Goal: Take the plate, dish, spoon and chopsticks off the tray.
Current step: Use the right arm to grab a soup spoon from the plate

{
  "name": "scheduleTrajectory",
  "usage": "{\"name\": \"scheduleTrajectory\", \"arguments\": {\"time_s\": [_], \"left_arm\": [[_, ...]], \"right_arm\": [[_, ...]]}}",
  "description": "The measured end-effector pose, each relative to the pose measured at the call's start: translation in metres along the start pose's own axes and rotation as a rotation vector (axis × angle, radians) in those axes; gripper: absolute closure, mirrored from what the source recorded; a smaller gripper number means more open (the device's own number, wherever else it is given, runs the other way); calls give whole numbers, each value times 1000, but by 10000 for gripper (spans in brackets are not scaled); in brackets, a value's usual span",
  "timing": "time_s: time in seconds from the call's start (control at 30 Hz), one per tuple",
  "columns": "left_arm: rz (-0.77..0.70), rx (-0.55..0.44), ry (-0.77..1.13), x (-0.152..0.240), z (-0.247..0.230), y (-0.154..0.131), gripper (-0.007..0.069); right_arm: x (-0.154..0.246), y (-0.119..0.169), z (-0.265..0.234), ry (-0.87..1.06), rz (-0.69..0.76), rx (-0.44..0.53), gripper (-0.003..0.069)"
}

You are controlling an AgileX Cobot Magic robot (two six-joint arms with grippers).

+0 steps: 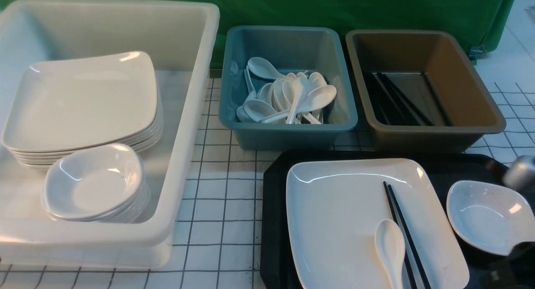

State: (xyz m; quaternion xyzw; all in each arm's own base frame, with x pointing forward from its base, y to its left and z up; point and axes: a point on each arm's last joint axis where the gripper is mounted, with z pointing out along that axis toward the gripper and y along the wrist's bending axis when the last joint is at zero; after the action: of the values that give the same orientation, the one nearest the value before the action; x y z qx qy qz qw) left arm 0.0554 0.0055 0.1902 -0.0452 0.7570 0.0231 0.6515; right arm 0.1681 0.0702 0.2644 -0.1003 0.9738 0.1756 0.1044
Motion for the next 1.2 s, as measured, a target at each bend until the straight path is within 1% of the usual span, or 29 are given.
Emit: {"name": "scheduleTrajectory", "arguments": {"time_s": [0.07,0.1,0.17,0.23,0.37,0.53,0.63,0.73,1.2], "left_arm": [[0,0,0,0,0,0,603],[0,0,0,0,0,0,603],[0,0,0,0,0,0,603],[0,0,0,0,0,0,603],[0,0,0,0,0,0,603],[0,0,0,0,0,0,603],[0,0,0,0,0,0,603],[0,0,0,0,0,0,603],[0,0,0,0,0,0,603]], "right_arm": [[-3,6,9,43,-27,-27,526],[-7,14,20,94,-62,-46,496],[-10,26,33,147,-96,-46,453],[-14,33,43,172,-106,-11,412],[-21,45,61,162,-63,56,316],[-30,48,84,148,-29,84,195],[-34,46,97,147,-8,99,175],[-37,44,108,156,4,109,170],[-43,39,134,167,19,132,169]]}}
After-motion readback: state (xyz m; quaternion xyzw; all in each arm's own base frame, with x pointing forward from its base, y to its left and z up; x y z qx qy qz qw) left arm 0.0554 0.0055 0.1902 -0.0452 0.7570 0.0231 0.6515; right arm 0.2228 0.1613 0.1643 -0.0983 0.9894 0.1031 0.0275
